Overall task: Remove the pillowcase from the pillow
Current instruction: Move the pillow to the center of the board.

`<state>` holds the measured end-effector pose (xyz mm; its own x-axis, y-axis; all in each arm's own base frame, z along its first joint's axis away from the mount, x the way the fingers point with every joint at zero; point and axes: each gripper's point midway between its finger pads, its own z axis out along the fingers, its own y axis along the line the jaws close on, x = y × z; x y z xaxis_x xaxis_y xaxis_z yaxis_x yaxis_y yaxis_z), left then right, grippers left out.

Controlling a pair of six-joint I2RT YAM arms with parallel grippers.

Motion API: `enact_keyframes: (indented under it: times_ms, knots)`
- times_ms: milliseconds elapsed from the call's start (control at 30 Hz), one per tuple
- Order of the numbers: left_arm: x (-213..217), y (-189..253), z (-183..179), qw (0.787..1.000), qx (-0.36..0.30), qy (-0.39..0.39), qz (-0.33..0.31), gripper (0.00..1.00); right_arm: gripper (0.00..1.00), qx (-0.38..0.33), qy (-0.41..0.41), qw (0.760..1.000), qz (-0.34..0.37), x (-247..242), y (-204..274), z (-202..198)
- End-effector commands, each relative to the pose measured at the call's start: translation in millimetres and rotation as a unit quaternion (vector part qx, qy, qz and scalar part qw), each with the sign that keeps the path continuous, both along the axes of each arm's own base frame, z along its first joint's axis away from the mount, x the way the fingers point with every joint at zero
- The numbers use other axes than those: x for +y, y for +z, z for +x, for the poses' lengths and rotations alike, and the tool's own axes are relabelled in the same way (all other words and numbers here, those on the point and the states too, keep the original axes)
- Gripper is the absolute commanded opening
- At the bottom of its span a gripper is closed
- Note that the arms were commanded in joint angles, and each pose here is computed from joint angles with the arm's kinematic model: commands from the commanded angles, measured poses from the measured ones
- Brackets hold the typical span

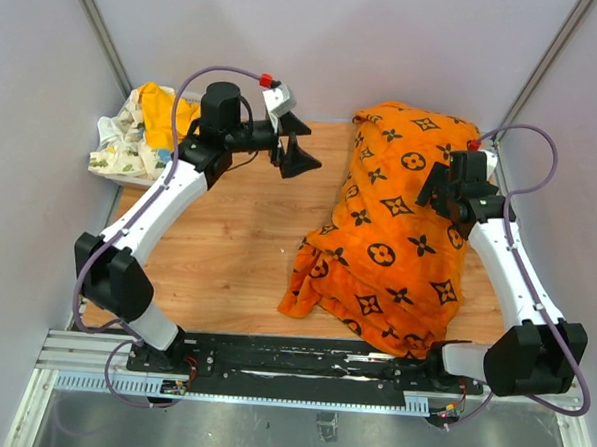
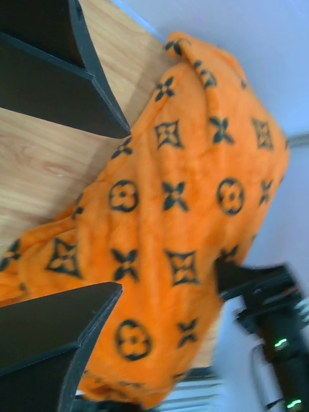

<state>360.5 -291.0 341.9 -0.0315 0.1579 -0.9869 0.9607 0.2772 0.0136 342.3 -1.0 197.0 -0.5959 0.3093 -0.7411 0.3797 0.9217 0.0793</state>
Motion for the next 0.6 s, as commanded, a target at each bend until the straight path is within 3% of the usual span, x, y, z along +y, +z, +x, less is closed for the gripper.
enact_keyframes:
  times_ms: [0, 133, 267, 400, 567]
  knots:
    - [-4, 53, 69, 0.974, 0.048, 0.153, -0.160, 0.99, 0.98, -0.016, 0.000, 1.000, 0.026, 0, 6, 9]
    - [-15, 1, 117, 0.948, 0.103, 0.288, -0.091, 0.99, 0.98, -0.007, -0.015, 1.000, 0.024, -9, -1, 11]
    - [-48, -49, 131, 0.932, 0.137, 0.328, -0.069, 0.99, 0.98, 0.001, -0.029, 0.999, 0.027, -15, -9, 9]
    - [-94, -93, 126, 0.938, 0.175, 0.294, -0.057, 0.99, 0.98, 0.005, -0.027, 0.999, 0.044, -12, -22, 6]
    - [-138, -140, 90, 0.954, 0.200, 0.224, -0.021, 0.99, 0.99, 0.016, 0.011, 0.997, 0.074, 4, -44, 0]
